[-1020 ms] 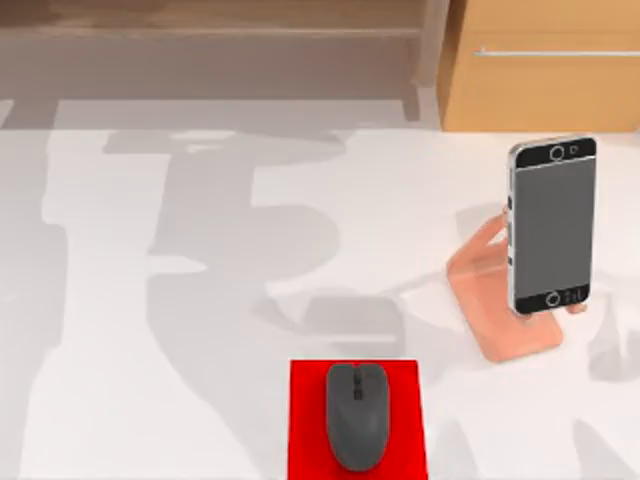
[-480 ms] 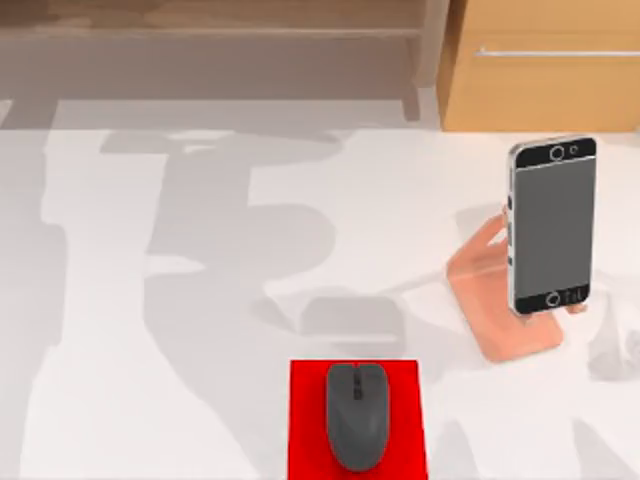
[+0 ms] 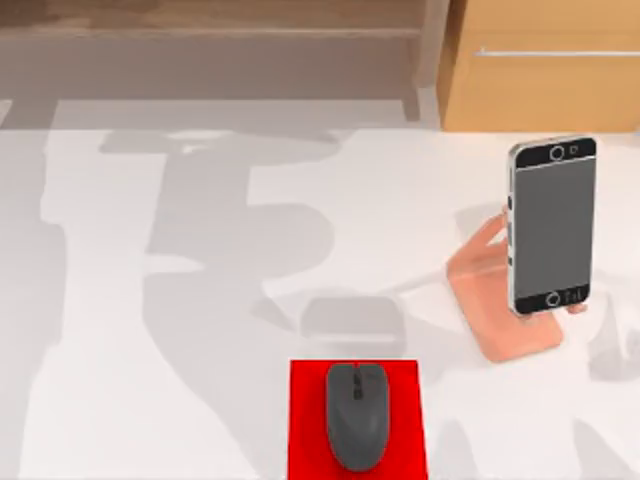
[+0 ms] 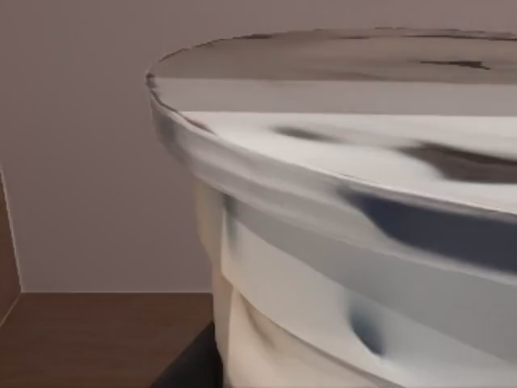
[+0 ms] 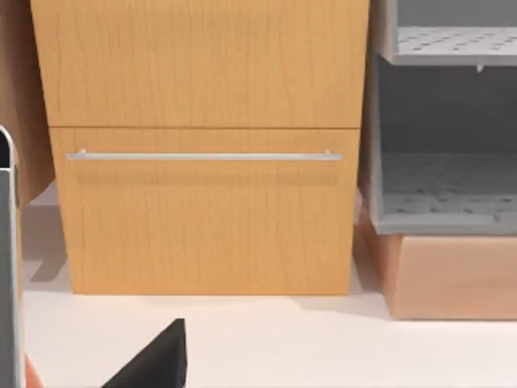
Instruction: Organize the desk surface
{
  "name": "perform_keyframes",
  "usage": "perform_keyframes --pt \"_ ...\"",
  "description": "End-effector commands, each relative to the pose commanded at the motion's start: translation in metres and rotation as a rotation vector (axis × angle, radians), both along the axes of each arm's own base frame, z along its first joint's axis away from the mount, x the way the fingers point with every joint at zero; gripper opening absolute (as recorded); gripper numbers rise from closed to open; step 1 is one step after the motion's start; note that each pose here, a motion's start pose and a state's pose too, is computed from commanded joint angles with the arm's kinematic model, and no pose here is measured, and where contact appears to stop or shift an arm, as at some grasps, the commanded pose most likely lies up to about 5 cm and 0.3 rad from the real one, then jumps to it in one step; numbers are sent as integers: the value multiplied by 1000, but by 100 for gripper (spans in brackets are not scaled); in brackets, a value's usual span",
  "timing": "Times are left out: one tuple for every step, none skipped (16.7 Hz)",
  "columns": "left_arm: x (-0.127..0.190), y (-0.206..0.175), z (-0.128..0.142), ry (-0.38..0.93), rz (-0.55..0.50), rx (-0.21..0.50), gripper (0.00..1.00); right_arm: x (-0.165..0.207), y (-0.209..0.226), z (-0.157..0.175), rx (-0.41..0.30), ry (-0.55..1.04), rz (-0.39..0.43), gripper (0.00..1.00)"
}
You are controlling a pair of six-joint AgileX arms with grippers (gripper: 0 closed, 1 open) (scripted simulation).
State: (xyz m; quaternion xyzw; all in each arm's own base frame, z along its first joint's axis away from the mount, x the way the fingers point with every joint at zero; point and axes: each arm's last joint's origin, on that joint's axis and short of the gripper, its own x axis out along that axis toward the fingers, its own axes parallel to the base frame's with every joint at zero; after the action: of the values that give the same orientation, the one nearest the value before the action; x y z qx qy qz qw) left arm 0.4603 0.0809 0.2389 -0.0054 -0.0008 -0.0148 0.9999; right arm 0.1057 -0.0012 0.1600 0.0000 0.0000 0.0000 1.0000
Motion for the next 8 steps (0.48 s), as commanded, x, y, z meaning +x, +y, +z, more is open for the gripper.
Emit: perform_keyframes --pt "0 0 0 0 0 0 0 0 0 0 0 0 0 100" --pt "0 0 0 0 0 0 0 0 0 0 0 0 0 100" --pt "0 0 0 0 0 0 8 0 0 0 0 0 0 100" --pt "0 0 0 0 0 0 15 0 0 0 0 0 0 100" --pt "0 0 0 0 0 0 23 0 0 0 0 0 0 100" --pt "0 0 0 0 0 0 30 0 0 0 0 0 0 100" --pt "0 0 0 0 0 0 38 0 0 0 0 0 0 100" --pt "0 0 0 0 0 0 45 0 0 0 0 0 0 100"
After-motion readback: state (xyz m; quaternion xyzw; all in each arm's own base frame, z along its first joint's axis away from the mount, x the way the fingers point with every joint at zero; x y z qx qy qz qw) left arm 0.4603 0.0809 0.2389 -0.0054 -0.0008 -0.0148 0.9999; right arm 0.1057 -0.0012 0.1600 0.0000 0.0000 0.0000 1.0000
